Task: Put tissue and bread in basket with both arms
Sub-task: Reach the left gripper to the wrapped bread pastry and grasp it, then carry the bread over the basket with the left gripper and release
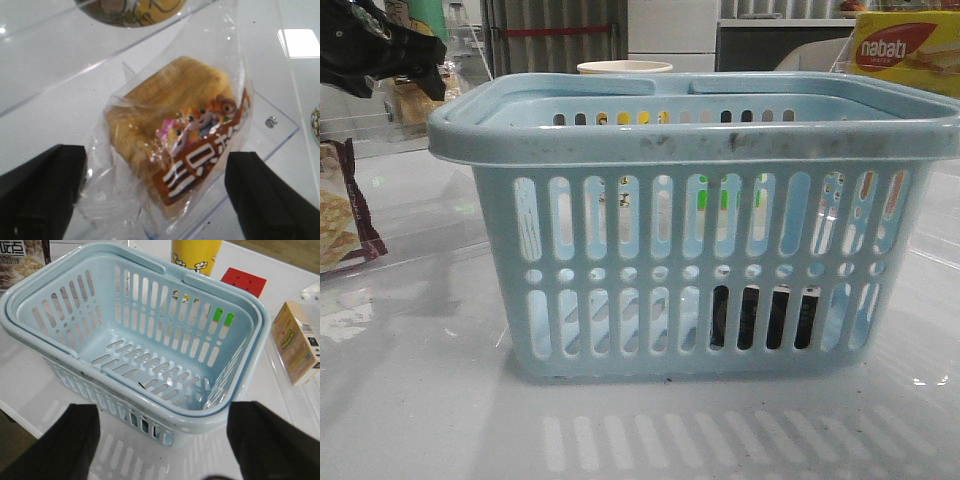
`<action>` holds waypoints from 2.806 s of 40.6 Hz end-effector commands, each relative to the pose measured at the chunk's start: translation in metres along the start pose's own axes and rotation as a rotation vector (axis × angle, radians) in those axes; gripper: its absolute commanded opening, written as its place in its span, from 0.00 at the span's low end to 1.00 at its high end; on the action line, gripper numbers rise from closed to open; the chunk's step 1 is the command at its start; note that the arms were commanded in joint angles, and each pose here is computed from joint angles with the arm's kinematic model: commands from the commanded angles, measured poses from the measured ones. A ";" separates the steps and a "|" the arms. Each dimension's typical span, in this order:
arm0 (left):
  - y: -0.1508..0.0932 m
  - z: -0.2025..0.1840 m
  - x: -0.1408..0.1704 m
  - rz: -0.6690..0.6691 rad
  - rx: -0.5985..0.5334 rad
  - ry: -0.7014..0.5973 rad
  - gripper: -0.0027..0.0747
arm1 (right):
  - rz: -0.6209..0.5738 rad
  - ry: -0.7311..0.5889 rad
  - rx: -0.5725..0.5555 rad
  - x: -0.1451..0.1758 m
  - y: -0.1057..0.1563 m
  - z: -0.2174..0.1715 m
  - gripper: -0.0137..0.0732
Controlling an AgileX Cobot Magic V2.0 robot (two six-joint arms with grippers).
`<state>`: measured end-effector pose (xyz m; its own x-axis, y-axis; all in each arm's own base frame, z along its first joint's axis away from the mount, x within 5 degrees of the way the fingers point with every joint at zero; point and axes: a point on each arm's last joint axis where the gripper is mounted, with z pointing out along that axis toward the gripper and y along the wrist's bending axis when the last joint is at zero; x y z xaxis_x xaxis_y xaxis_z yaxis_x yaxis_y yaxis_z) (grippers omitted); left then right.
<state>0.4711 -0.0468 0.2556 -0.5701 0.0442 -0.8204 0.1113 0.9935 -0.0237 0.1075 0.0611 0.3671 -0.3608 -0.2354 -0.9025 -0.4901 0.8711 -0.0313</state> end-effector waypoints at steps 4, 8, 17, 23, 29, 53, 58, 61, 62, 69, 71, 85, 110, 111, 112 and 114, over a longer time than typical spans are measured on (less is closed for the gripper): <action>-0.003 -0.021 -0.033 -0.001 0.001 -0.172 0.76 | -0.013 -0.099 0.007 -0.013 -0.001 -0.006 0.87; -0.003 -0.021 -0.033 -0.001 0.001 -0.172 0.62 | -0.013 -0.099 0.007 -0.013 -0.001 -0.006 0.87; -0.003 -0.021 -0.033 0.007 -0.001 -0.170 0.35 | -0.013 -0.099 0.007 -0.013 -0.001 -0.006 0.87; -0.003 -0.025 -0.035 0.025 -0.005 -0.165 0.23 | -0.013 -0.099 0.007 -0.013 -0.001 -0.006 0.87; -0.004 -0.046 -0.046 0.026 -0.002 -0.177 0.15 | -0.013 -0.099 0.007 -0.013 -0.001 -0.006 0.87; -0.038 -0.205 -0.081 0.127 0.088 -0.173 0.15 | -0.013 -0.099 0.007 -0.013 -0.001 -0.006 0.87; -0.068 -0.226 -0.073 0.258 0.167 -0.122 0.15 | -0.013 -0.099 0.007 -0.013 -0.001 -0.006 0.87; -0.089 -0.232 -0.065 0.333 0.228 -0.080 0.15 | -0.013 -0.099 0.007 -0.013 -0.001 -0.006 0.87; -0.096 -0.233 -0.064 0.349 0.245 -0.072 0.15 | -0.013 -0.099 0.007 -0.013 -0.001 -0.006 0.87; -0.146 -0.234 -0.043 0.452 0.377 0.029 0.15 | -0.013 -0.099 0.007 -0.013 -0.001 -0.006 0.87; -0.158 -0.232 -0.036 0.479 0.407 0.059 0.15 | -0.013 -0.099 0.007 -0.013 -0.001 -0.006 0.87; -0.223 -0.180 0.007 0.588 0.501 0.212 0.15 | -0.013 -0.099 0.007 -0.013 -0.001 -0.006 0.87; -0.241 -0.132 0.035 0.590 0.505 0.311 0.48 | -0.013 -0.099 0.007 -0.013 -0.001 -0.006 0.87; -0.241 -0.132 0.035 0.590 0.505 0.311 0.51 | -0.013 -0.099 0.007 -0.013 -0.001 -0.006 0.87; -0.240 -0.133 0.034 0.589 0.506 0.306 0.53 | -0.013 -0.099 0.007 -0.013 -0.001 -0.006 0.87; -0.240 -0.137 0.031 0.588 0.507 0.298 0.55 | -0.013 -0.099 0.007 -0.013 -0.001 -0.006 0.87</action>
<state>0.3215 -0.2690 0.2727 -0.5441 0.6946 -0.4707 0.7751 0.6309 0.0350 0.1070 0.0608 0.3673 -0.3598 -0.2347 -0.9030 -0.4900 0.8712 -0.0312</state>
